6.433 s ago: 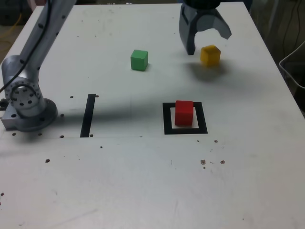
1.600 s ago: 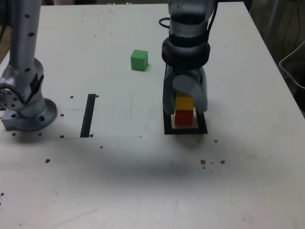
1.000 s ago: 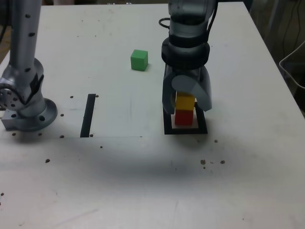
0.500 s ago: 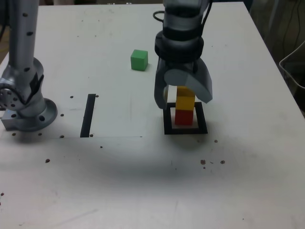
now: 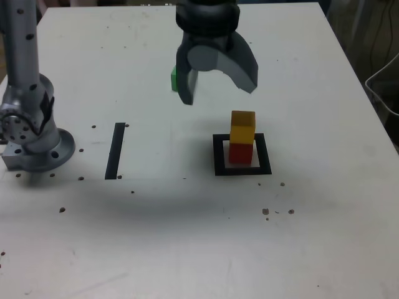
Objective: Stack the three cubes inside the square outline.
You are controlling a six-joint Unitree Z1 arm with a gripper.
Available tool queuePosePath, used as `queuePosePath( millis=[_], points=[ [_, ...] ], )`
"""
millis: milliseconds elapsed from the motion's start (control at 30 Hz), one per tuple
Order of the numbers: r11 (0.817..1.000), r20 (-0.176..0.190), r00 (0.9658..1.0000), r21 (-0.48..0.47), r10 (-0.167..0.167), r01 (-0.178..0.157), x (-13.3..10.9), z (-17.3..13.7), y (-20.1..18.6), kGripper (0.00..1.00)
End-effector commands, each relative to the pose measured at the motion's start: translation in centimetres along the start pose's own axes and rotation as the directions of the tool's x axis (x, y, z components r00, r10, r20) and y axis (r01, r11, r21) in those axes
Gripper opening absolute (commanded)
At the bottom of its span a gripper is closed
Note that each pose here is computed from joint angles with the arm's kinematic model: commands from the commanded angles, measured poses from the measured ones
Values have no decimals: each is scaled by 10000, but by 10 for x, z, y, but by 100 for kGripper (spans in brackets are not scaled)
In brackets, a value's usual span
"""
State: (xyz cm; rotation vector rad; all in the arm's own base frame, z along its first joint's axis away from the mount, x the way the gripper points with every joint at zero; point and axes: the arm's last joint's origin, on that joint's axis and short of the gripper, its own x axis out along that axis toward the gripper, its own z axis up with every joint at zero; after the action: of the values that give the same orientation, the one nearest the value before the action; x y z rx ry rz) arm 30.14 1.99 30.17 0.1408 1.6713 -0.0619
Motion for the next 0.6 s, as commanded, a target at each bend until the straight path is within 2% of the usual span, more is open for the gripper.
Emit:
queuePosePath(
  millis=[0, 167, 267, 333, 433, 567],
  points=[
    [9999, -107, 9999, -79, 132, -133, 1, -4, 10, 99],
    [9966, -422, 9967, -409, 692, -709, 7, -16, 42, 99],
    [9915, -645, 9916, -587, 1125, -1164, 9, -23, 59, 99],
    [9889, -752, 9888, -645, 1291, -1340, 13, -26, 68, 99],
    [9874, -821, 9873, -700, 1358, -1416, 20, -31, 81, 99],
    [9889, -928, 9876, -663, 1264, -1328, 30, -37, 93, 99]
  ],
)
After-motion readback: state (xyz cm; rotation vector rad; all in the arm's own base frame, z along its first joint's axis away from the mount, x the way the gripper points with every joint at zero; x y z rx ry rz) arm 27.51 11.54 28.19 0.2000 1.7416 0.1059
